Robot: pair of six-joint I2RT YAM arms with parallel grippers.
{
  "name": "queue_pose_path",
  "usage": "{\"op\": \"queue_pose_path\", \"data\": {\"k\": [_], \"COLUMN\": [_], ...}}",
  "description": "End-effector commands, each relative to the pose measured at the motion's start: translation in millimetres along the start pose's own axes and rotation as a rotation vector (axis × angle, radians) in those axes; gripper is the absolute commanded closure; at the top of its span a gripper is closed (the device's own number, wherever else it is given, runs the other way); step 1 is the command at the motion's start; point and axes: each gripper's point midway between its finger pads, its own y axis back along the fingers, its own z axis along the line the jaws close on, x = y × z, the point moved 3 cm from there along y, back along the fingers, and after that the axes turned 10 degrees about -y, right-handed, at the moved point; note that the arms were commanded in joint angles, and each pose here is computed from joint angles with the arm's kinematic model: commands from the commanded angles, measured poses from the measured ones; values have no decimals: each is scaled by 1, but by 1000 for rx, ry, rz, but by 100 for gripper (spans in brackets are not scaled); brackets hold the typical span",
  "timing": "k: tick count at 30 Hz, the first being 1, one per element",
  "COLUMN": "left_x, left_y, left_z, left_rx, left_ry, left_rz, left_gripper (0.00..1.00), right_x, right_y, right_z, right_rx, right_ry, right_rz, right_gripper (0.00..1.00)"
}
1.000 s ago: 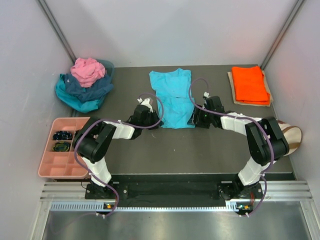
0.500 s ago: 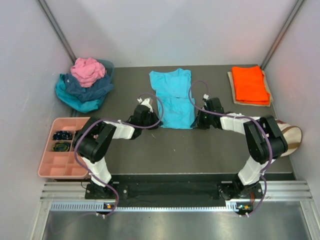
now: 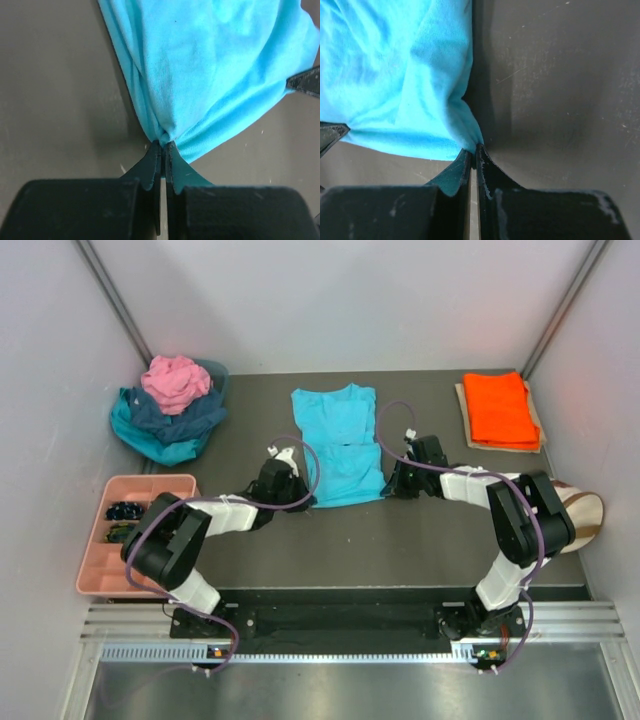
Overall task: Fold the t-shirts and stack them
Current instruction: Fold the tshirt
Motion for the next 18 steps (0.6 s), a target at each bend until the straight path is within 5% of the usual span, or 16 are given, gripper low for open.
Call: {"op": "queue_pose_path", "data": {"k": [1,18], "left_x": [12,36], "left_y": [17,57], "left_z": [9,4], "left_rx": [-55,-27], "left_ry": [-36,21], "left_rz": [32,51], "left_gripper": [100,100], "right_x": [16,61], "right_y": [0,47], "right_z": [-20,1], "right_rx": [70,37], "right_ry": [11,67], "right_rz": [51,130], "right_gripper": [100,100]}}
